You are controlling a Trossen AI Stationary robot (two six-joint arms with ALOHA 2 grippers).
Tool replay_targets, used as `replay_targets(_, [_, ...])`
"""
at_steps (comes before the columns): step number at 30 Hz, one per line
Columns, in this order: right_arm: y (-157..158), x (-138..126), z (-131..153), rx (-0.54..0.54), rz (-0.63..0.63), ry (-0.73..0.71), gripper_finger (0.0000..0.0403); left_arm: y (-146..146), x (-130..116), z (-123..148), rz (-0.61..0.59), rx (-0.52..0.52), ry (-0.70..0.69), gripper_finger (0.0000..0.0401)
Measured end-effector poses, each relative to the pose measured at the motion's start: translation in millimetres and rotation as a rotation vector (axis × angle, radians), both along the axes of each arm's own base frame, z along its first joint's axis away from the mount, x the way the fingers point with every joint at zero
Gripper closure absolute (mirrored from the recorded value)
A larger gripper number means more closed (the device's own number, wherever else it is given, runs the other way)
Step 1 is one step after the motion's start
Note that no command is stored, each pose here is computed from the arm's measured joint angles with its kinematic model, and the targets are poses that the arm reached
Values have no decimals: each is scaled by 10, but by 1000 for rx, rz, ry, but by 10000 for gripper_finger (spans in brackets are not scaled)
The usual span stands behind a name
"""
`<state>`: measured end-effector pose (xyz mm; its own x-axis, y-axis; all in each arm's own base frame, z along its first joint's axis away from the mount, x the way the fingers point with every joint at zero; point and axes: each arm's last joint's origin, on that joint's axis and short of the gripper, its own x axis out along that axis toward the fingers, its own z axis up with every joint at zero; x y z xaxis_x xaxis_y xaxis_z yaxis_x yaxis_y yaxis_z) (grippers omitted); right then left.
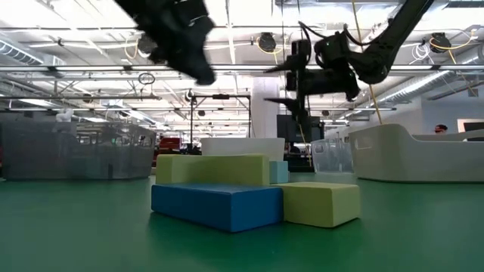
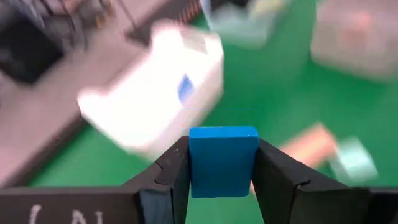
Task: Sort & place blocks by color
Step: Put the left blue block into the white bin
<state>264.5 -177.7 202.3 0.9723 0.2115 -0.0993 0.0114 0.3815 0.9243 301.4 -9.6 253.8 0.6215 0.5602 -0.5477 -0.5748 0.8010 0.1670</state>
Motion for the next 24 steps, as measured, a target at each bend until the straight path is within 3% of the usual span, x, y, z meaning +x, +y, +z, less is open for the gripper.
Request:
replay_targets(8, [-66, 165, 376, -59, 61, -100, 145, 581, 204, 382, -65, 179, -298, 268])
replay_targets(16, [-78, 333, 766, -117, 90, -173, 145, 767, 200, 483, -126, 353, -274, 268])
replay_targets(24, [-48, 412, 822, -144, 48, -148, 144, 911, 223, 501, -219, 426, -282, 265])
